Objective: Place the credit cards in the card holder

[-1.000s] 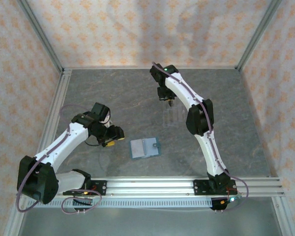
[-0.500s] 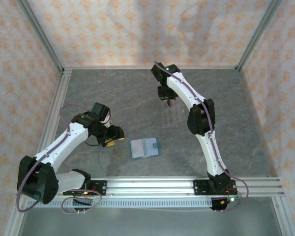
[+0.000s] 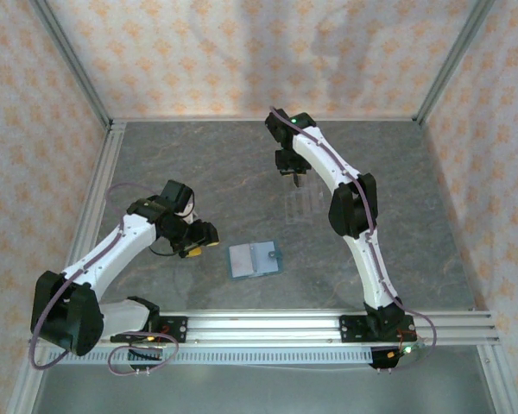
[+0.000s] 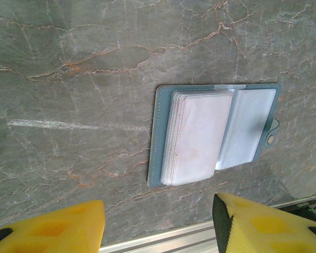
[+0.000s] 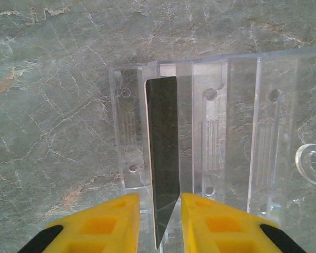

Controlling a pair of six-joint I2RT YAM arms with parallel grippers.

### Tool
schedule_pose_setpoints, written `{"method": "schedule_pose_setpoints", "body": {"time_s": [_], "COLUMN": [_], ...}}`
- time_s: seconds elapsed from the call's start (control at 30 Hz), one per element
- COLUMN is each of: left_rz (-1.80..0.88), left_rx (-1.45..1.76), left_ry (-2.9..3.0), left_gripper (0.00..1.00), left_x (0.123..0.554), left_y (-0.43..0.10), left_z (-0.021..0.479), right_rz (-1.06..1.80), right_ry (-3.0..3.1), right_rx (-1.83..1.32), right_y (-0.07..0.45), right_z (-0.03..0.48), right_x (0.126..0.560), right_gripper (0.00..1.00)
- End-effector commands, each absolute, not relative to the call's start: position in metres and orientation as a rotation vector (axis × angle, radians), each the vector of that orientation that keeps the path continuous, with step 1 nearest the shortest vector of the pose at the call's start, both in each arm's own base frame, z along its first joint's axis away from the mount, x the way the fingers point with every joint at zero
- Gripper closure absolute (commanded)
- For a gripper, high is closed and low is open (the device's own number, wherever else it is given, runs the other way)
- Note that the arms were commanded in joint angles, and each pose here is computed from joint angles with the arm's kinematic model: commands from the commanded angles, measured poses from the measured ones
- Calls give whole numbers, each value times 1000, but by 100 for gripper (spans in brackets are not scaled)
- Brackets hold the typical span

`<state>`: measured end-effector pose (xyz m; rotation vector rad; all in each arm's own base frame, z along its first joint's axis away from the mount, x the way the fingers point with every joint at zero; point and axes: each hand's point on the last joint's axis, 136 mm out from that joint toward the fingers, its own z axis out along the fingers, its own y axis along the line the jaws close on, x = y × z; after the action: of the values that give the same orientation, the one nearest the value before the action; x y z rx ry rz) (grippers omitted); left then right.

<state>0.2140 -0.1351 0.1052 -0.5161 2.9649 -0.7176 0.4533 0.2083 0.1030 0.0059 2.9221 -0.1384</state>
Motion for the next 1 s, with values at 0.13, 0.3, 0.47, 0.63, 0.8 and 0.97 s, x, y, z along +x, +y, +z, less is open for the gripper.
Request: {"method": "schedule_pose_setpoints", "body": {"time_s": [0.13, 0.3, 0.47, 0.63, 0.8, 0.97], "left_rz": [-697, -695, -689, -688, -686, -683], "left_rx": [-497, -501, -505, -509, -516, -520], "left_ry": [2975, 2971, 2972, 2966, 2965, 2965], "left_gripper": [43, 43, 43, 43, 43, 43], "left_x": [213, 212, 211, 210, 209, 208], "left_y": [-134, -133, -132, -132, -131, -130], "left_z": [106, 107, 107, 108, 107, 106], "right_rz": [-134, -199, -216, -233, -238, -247], "right_ry": [2908, 2919, 2928, 2930, 2930, 2925], "right_rx": [24, -3, -12, -20, -26, -31], "right_y": [210, 205, 204, 203, 202, 200], "right_z": [108, 99, 93, 91, 92, 97], "right_x": [454, 453, 452, 452, 452, 452], "right_gripper": [73, 78, 83, 84, 90, 99]}}
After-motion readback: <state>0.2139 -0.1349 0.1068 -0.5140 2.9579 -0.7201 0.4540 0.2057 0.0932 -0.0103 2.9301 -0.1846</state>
